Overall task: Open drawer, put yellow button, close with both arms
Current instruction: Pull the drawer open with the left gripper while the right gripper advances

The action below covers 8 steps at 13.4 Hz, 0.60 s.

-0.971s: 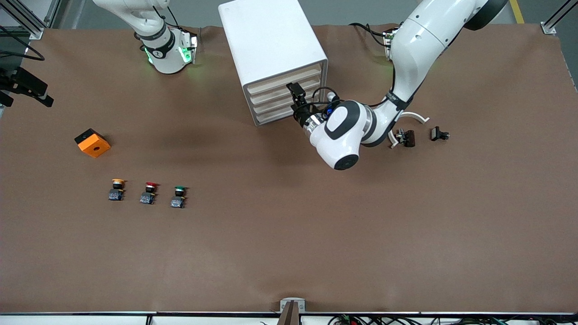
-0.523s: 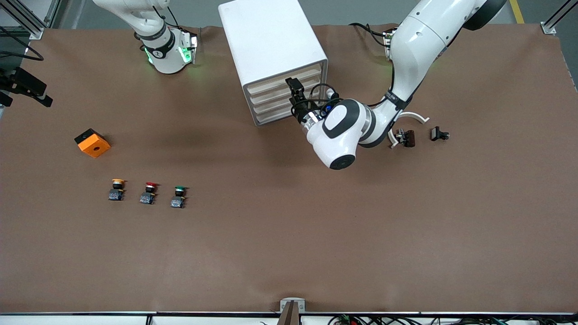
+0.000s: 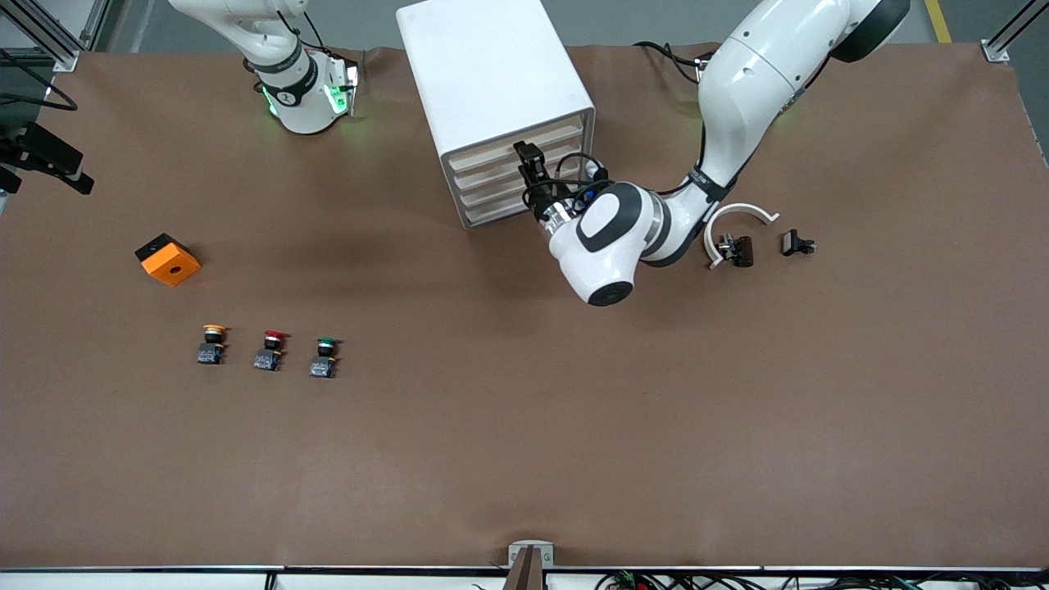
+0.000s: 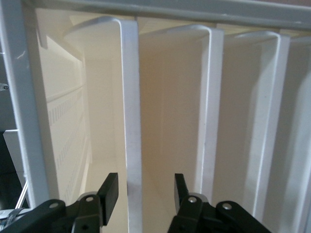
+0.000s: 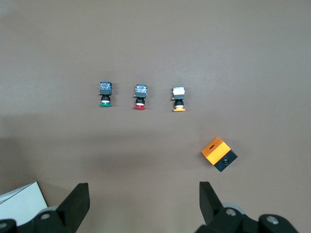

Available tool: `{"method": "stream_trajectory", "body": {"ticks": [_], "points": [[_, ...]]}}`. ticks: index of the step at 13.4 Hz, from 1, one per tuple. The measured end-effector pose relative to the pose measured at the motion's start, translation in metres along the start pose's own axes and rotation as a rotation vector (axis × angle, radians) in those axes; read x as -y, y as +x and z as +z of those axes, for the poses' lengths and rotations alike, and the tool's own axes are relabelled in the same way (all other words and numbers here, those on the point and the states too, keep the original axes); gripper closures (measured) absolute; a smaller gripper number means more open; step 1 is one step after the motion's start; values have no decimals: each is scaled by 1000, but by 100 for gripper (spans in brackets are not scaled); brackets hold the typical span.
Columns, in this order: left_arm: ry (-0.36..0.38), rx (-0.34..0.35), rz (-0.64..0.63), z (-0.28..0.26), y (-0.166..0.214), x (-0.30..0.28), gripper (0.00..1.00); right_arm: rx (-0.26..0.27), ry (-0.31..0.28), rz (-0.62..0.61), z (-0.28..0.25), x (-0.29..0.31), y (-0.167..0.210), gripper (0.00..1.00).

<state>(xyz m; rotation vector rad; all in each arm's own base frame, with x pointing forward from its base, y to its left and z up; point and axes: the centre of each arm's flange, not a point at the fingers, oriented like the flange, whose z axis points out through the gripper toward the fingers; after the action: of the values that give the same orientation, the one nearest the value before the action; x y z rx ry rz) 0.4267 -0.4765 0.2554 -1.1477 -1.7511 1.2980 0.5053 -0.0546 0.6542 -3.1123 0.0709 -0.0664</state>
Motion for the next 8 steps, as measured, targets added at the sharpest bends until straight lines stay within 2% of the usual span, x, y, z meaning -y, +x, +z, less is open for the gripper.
{"method": "stream_trajectory", "body": {"ticks": [1, 2, 4, 5, 6, 7, 8], "points": [[1, -3, 1, 2, -1, 1, 52, 0, 0, 0, 0, 0, 0, 0], [1, -3, 2, 2, -1, 1, 52, 0, 0, 0, 0, 0, 0, 0], [0, -1, 3, 1, -1, 1, 64, 0, 0, 0, 0, 0, 0, 0], [0, -1, 3, 1, -1, 1, 64, 0, 0, 0, 0, 0, 0, 0], [1, -1, 3, 1, -1, 1, 71, 0, 0, 0, 0, 0, 0, 0], [12, 1, 5, 1, -2, 3, 84, 0, 0, 0, 0, 0, 0, 0], [13, 1, 6, 1, -2, 4, 86, 0, 0, 0, 0, 0, 0, 0]]}}
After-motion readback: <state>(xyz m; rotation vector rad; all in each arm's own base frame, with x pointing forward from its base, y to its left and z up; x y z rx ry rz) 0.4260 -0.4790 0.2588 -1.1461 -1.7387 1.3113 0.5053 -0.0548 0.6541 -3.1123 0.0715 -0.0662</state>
